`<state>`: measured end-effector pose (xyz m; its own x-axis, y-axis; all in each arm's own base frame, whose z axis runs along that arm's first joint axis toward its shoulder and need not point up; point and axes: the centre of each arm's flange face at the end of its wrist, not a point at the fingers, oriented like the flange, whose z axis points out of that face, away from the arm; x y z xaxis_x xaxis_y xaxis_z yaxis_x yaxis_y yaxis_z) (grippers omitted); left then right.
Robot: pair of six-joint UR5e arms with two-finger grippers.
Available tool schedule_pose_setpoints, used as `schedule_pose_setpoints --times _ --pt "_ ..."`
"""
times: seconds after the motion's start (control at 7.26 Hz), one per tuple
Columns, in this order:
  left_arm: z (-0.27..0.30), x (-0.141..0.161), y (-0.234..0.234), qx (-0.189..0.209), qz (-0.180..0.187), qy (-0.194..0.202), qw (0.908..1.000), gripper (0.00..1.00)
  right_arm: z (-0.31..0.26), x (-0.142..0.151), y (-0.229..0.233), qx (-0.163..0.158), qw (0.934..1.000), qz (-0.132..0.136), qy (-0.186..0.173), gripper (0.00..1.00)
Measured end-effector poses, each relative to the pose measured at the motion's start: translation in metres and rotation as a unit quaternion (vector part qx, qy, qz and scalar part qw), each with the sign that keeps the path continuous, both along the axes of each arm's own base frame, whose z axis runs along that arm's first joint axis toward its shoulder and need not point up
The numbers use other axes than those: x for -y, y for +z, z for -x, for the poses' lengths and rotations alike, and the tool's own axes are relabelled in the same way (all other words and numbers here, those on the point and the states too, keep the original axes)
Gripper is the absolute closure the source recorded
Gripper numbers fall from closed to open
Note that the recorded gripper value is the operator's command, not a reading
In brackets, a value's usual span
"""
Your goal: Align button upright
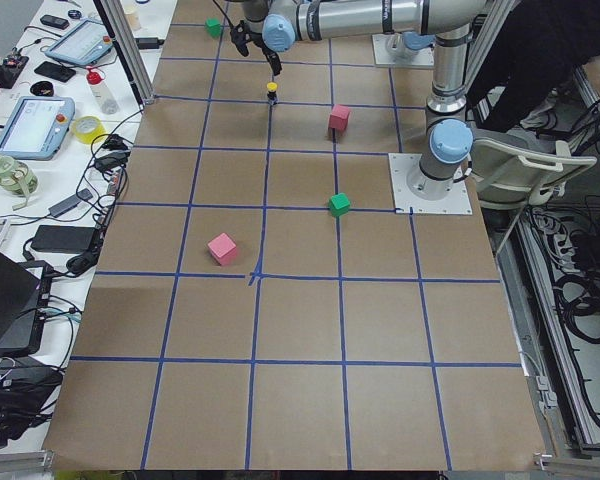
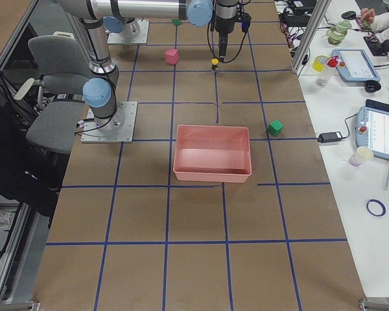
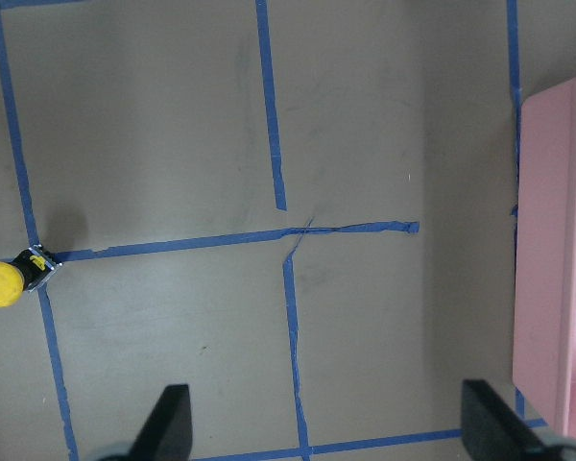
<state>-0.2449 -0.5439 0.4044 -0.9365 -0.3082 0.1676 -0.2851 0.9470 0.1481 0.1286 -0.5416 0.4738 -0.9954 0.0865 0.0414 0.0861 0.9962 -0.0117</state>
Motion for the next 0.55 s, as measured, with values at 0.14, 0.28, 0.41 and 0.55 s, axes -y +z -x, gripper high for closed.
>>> schedule_pose_setpoints --times 0.14,0.28,0.41,0.55 --pt "-0.01 -0.014 0.023 0.029 0.033 -0.074 0.9963 0.0 0.0 0.0 0.0 0.001 1.0 -0.001 0.001 0.0" --pt "-0.018 -0.026 0.044 0.049 0.059 -0.127 0.989 0.0 0.0 0.0 0.0 0.001 1.0 -0.001 0.002 0.0" --pt "-0.024 -0.038 0.065 0.068 0.083 -0.151 0.9828 0.0 0.0 0.0 0.0 0.001 1.0 -0.001 0.002 0.0" --pt "-0.032 -0.048 0.086 0.089 0.106 -0.159 0.9776 0.0 0.0 0.0 0.0 0.001 1.0 -0.001 0.003 0.0"
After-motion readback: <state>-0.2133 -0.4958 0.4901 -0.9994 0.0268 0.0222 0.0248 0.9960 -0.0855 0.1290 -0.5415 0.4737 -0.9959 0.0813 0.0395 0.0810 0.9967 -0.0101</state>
